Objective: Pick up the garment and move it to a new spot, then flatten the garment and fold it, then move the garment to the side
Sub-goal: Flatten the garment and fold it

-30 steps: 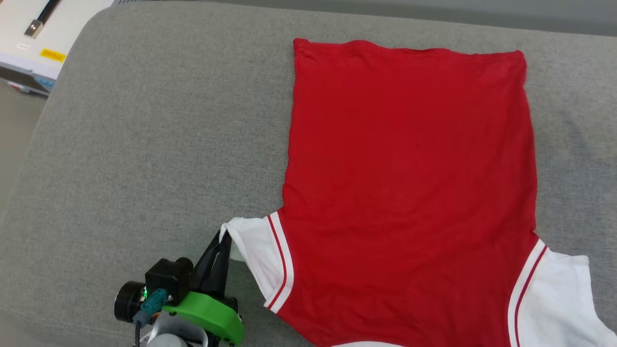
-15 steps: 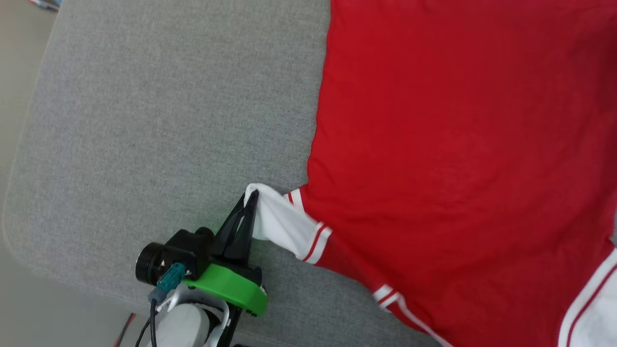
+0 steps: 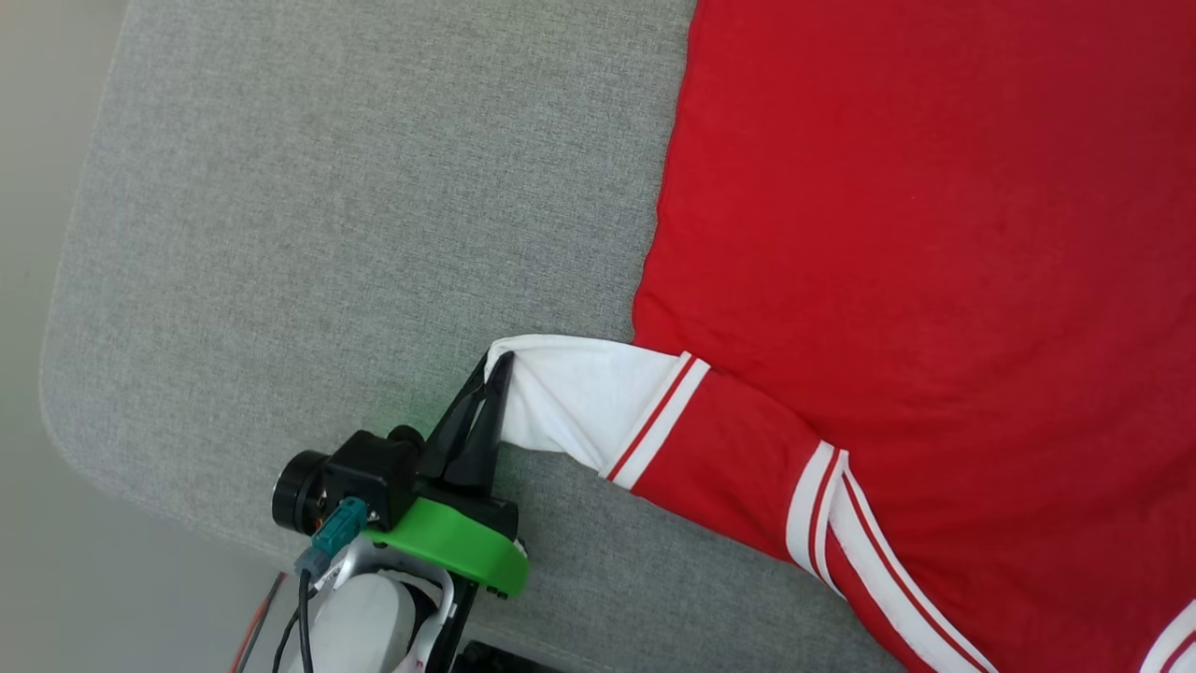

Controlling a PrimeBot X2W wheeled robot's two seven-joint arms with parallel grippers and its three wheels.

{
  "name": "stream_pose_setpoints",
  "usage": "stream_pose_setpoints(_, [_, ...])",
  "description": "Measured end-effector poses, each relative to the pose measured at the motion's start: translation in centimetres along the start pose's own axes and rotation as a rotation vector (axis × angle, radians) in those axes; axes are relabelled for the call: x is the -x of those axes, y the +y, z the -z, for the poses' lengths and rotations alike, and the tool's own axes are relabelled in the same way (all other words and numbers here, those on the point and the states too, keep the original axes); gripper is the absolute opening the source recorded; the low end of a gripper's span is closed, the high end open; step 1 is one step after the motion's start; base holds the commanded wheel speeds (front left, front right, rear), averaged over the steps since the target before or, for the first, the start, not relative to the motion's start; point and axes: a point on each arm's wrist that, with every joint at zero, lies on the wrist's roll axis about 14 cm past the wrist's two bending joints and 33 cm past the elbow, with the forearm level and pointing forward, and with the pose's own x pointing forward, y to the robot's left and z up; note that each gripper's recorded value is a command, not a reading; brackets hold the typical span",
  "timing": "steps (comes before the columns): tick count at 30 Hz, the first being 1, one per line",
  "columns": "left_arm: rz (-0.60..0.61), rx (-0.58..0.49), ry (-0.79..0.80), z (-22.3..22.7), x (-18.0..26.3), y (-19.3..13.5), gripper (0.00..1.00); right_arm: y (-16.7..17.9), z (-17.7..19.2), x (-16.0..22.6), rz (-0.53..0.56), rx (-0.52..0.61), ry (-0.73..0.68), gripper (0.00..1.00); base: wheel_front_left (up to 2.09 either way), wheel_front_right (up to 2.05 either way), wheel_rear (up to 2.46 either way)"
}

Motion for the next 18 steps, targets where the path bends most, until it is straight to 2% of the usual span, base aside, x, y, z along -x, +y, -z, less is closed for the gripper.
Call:
stream_pose_setpoints(3, [0.004, -0.004, -0.010, -0.3, 0.0, 0.0, 0.00, -0.3, 0.0, 0.5, 0.006, -0.003, -0.020, 0.00, 0.00, 0.00, 0.00])
stream_pose_setpoints(9, [0.002, -0.012, -0.037, -1.2, 0.7, 0.0, 0.00, -0.2, -1.2, 2.8, -0.004, -0.010, -0.153, 0.00, 0.00, 0.00, 0.00])
stream_pose_setpoints(18, [-0.007, -0.005, -0.087, -2.5, 3.5, 0.0, 0.00, -1.6, -0.3, 9.7, 0.010, 0.037, -0.352, 0.00, 0.00, 0.00, 0.00])
